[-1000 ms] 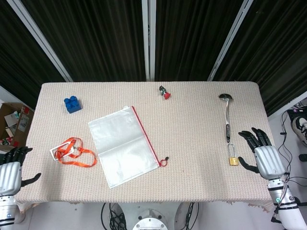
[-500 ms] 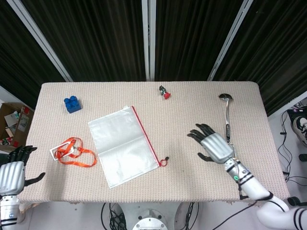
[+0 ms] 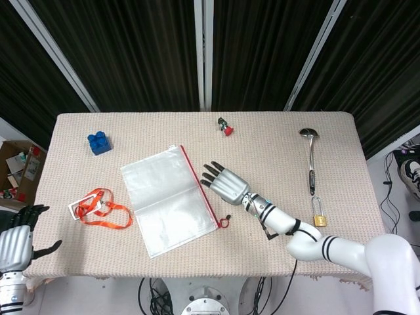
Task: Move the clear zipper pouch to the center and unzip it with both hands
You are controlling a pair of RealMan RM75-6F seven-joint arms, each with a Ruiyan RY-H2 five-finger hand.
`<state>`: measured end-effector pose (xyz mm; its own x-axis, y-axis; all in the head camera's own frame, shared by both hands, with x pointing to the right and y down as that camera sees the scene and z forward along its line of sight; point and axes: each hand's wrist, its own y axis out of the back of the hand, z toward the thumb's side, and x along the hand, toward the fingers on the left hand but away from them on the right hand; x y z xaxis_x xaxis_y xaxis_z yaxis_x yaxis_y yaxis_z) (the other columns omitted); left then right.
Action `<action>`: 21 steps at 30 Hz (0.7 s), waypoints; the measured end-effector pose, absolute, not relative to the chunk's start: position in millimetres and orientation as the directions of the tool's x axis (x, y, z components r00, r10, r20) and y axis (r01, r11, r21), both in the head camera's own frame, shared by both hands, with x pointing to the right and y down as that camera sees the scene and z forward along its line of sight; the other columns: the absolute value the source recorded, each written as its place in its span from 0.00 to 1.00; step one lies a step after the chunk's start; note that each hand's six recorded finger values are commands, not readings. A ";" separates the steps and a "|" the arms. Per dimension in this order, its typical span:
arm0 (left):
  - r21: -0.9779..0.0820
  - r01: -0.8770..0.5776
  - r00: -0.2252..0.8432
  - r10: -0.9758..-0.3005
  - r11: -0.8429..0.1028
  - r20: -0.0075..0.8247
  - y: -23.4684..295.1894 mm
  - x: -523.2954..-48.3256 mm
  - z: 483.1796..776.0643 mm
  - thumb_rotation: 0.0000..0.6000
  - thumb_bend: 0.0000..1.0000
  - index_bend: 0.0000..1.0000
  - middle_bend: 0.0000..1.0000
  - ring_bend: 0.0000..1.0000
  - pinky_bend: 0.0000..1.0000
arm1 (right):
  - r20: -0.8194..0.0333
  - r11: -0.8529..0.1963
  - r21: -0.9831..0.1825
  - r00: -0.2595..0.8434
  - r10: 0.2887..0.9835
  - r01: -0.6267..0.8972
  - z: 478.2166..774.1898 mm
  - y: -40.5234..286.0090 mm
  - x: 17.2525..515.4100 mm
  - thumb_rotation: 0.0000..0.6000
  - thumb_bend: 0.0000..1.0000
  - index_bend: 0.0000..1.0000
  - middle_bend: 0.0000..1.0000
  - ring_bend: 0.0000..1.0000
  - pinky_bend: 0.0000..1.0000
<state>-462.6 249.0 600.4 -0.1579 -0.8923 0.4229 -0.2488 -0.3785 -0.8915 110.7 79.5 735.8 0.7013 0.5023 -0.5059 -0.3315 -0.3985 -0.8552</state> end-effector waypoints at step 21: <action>-0.870 -0.328 -0.166 -0.885 -0.367 0.436 253.0 -474.0 604.8 1.00 0.09 0.22 0.17 0.10 0.15 | -0.426 -0.262 -0.903 0.785 0.449 -0.340 776.6 83.4 46.0 1.00 0.44 0.55 0.28 0.08 0.03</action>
